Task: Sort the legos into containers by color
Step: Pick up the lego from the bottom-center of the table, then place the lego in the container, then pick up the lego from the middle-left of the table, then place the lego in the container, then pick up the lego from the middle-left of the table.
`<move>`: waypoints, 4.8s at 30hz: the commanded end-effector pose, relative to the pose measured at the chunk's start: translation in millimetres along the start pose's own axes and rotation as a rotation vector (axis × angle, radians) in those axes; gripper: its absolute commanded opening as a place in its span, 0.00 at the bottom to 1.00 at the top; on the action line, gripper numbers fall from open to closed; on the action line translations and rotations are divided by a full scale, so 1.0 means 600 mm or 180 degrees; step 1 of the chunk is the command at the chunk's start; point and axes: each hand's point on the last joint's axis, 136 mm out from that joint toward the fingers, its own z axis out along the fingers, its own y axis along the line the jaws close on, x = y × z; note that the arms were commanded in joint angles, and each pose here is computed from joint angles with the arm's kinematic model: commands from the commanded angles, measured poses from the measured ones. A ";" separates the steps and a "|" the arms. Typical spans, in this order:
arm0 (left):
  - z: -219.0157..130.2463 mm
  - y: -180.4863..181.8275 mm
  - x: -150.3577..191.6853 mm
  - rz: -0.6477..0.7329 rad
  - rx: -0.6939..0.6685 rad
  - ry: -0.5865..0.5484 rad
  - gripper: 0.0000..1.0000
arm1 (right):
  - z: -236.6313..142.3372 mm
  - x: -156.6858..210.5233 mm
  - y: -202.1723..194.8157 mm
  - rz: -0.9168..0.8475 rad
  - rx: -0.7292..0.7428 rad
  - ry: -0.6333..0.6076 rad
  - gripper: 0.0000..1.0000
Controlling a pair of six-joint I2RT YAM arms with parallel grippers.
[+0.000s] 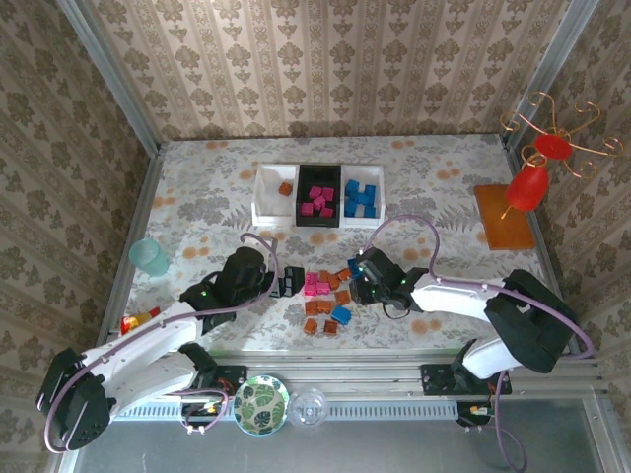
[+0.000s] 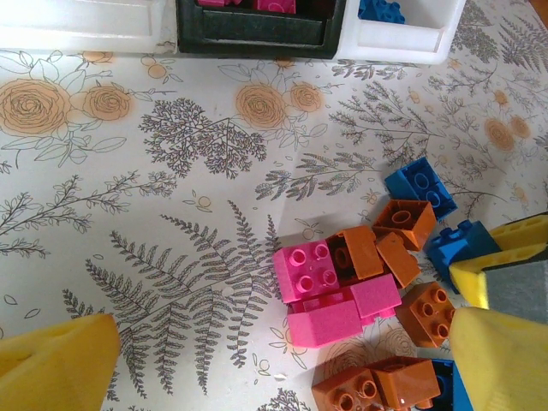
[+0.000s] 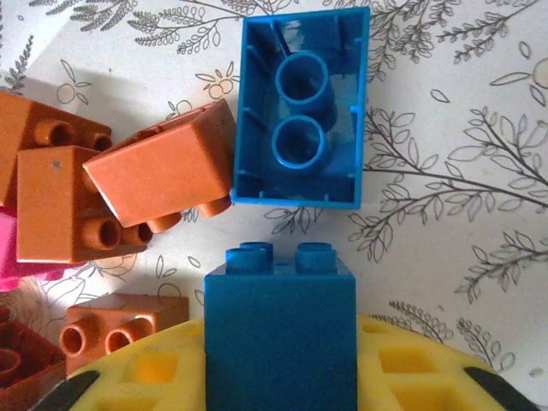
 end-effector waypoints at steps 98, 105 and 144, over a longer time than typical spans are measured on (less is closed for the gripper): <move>0.200 0.165 -0.303 -0.0089 -0.1049 0.0017 0.21 | -0.100 -0.186 -0.075 0.0669 0.0079 -0.0887 0.71; 0.236 0.195 -0.322 -0.0171 -0.1120 0.0157 0.43 | -0.104 -0.163 -0.076 0.0624 0.0098 -0.0848 0.71; 0.014 -0.160 0.193 0.1024 0.0516 0.1426 0.82 | -0.093 -0.139 -0.074 0.0588 0.0129 -0.0826 0.71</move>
